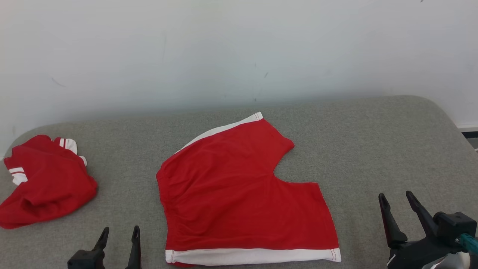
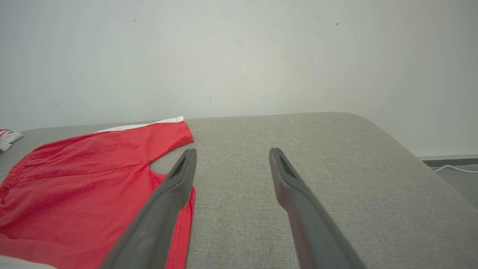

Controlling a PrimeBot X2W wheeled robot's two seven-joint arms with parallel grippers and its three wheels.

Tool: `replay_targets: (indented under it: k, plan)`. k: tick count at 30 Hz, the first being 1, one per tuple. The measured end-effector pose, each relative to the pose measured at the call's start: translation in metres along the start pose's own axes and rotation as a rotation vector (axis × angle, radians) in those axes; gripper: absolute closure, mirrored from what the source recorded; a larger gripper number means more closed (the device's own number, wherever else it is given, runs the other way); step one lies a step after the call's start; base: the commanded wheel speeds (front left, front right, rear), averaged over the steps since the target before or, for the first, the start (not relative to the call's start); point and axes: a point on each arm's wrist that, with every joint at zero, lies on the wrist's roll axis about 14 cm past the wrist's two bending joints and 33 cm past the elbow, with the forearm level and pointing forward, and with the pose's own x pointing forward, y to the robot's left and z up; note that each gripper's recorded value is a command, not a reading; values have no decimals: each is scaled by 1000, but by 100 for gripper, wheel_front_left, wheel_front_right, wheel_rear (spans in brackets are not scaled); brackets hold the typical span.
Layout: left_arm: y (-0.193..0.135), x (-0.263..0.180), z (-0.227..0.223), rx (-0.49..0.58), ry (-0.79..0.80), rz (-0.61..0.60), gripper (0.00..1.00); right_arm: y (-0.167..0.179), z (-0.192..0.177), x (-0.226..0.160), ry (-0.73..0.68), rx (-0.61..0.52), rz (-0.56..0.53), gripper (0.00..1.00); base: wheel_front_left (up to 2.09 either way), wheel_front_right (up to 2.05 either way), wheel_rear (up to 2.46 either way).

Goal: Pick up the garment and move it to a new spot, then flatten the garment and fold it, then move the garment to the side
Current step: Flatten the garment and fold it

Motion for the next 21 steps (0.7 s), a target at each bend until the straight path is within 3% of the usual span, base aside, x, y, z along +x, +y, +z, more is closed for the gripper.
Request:
replay_targets:
  k: [21]
  plan:
    - [2, -1, -1, -1, 21, 7, 0, -1, -2, 2, 20, -29, -8, 0, 0, 0, 0]
